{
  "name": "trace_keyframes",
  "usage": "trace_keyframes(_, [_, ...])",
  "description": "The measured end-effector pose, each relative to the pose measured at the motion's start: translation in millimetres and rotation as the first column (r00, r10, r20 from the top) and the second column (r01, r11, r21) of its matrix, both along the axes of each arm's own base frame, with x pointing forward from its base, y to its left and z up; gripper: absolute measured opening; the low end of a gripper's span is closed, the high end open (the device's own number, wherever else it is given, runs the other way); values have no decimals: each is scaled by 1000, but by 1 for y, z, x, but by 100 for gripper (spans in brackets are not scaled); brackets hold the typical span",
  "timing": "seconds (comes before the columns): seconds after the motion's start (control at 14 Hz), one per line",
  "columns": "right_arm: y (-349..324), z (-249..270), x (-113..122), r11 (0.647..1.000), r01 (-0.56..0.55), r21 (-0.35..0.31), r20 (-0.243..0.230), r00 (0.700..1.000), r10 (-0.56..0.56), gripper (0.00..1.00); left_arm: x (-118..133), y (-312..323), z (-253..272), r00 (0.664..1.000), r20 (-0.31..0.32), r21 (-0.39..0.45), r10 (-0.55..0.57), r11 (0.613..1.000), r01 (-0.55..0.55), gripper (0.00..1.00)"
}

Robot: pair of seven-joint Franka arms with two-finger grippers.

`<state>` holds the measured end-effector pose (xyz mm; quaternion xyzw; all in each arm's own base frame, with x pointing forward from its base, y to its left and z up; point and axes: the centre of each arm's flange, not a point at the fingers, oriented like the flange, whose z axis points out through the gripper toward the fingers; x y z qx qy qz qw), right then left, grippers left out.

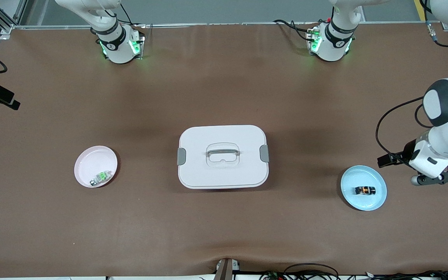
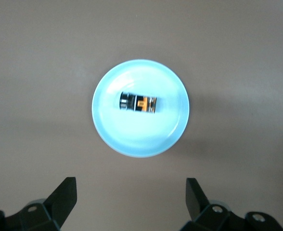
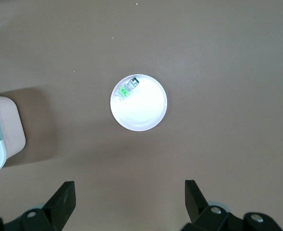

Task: Transfer orange switch to right arm and place
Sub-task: 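Lower the left gripper and grasp the orange switch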

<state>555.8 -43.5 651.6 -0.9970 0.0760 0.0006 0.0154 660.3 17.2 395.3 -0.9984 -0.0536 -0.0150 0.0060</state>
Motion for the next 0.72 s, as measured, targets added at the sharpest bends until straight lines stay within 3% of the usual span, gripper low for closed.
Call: trace_keyframes(0.72, [0, 0, 0, 1000, 0, 0, 5, 1000, 0, 100, 27, -1, -133, 997, 52, -10, -50, 999, 51, 100])
